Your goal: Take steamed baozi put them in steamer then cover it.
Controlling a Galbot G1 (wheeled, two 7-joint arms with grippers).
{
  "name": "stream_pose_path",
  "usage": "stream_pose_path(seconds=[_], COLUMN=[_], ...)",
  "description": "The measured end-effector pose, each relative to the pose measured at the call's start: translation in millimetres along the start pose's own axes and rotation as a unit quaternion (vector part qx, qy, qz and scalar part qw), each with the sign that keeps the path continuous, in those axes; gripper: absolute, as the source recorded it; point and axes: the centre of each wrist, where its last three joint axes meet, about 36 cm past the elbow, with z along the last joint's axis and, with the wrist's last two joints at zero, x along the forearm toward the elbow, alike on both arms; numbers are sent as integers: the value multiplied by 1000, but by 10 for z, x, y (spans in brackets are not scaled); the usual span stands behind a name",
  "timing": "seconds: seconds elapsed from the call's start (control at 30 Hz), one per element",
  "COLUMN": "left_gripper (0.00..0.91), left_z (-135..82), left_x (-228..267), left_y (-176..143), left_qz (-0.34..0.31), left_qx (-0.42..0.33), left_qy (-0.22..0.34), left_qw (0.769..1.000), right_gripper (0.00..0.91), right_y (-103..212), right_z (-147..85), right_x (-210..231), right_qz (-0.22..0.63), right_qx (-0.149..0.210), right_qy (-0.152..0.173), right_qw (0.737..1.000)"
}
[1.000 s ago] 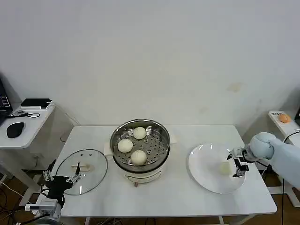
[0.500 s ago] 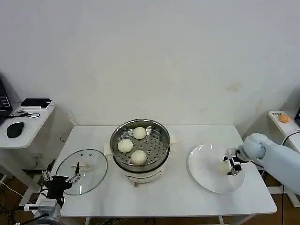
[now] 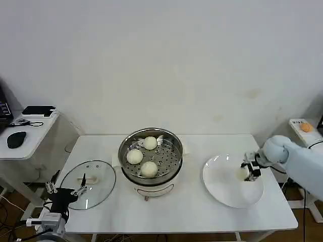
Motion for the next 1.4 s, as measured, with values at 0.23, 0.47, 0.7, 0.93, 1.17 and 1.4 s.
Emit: stream_pose_path(seconds=[0.23,0.47,0.7,0.93,1.17,1.4], left_gripper=[907,907,907,907,907,907], left_z=[12,-13,-10,-24,-22,-13], left_x=[-16,-14,3,1,-1,1], left_y=[-28,-38,-14,-5,39,37], left_qz=[-1,-4,-10,-15,-20,-20], left_qx=[6,11,12,15,15,17], left_qy=[1,-3,-3,-6,-6,-6], left_qw=[1000,1000,1000,1000,1000,1000], right_gripper=[675,675,675,675,675,675], right_y=[-399,-636,-820,-930,-909,-878], right_z=[-538,-1233,-1979,-2674,-3111,-3276], right_x=[661,1074,1254,1194,914,659], right_qz=[39,60,64,48,19,0], right_qx=[30,51,46,30,7,-15], right_qy=[-33,-66,-103,-126,-119,-105], right_qw=[998,995,992,990,993,994])
